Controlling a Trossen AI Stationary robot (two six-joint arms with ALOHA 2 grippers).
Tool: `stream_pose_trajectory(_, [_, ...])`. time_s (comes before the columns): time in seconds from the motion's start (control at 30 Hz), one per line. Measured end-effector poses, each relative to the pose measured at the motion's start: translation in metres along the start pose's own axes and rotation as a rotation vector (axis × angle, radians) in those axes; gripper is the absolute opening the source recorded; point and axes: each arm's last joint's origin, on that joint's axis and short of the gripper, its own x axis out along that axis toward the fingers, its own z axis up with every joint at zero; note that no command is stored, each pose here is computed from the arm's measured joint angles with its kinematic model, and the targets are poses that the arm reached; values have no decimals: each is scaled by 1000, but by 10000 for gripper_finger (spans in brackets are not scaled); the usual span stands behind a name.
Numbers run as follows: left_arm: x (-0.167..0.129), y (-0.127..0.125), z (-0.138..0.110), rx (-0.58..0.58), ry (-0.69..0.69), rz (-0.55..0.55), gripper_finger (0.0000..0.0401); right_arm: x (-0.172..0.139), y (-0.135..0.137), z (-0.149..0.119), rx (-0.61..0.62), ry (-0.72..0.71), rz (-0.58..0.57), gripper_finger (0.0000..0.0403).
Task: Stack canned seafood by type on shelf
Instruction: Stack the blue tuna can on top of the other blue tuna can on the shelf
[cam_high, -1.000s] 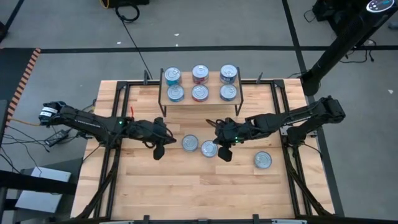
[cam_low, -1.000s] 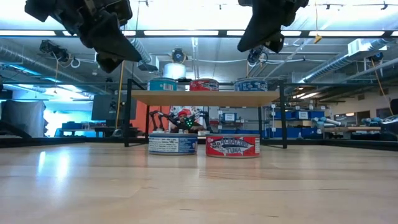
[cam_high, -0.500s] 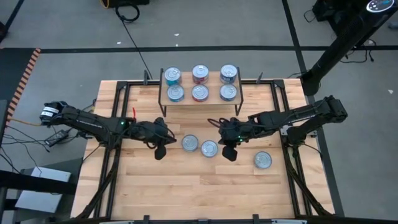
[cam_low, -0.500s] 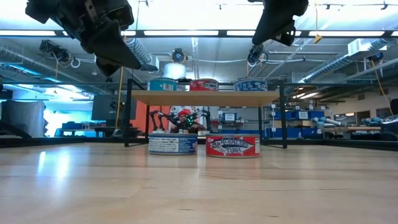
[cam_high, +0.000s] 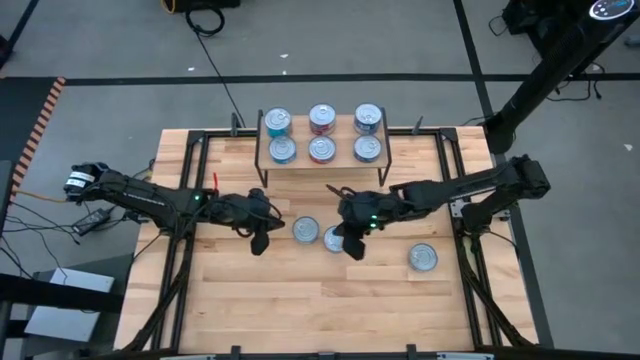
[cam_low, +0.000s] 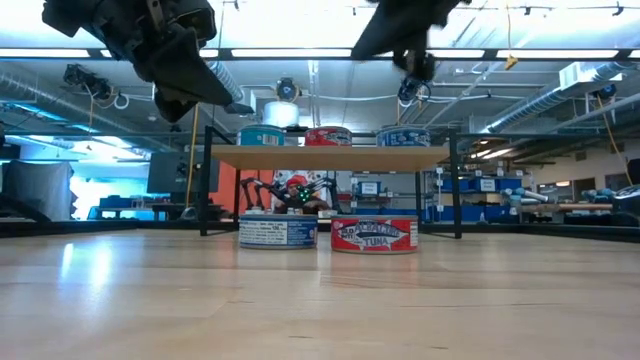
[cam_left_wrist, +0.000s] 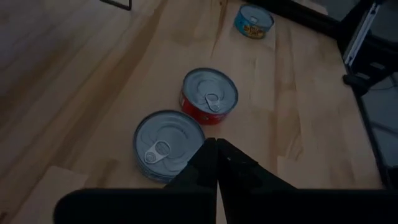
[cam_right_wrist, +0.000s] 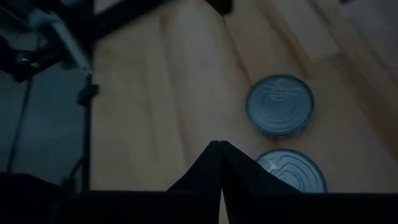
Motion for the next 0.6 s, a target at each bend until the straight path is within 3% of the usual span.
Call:
stream_pose_trajectory(0.1, [0,1,-1,-43,2,25,11,24,-7,0,37,16,-9,18])
stream_pose_trajectory(0.27, [3,7,-7,-83,24,159,6,61,-24,-2,142,38,-52,30])
stream_pose_trajectory(0.43, [4,7,-8,-126,23,160,9,84,-36,-3,167,10,-96,41])
stream_pose_trajectory(0.6, [4,5,-4,-132,-7,143,10,87,-42,-1,182,-28,-148,46])
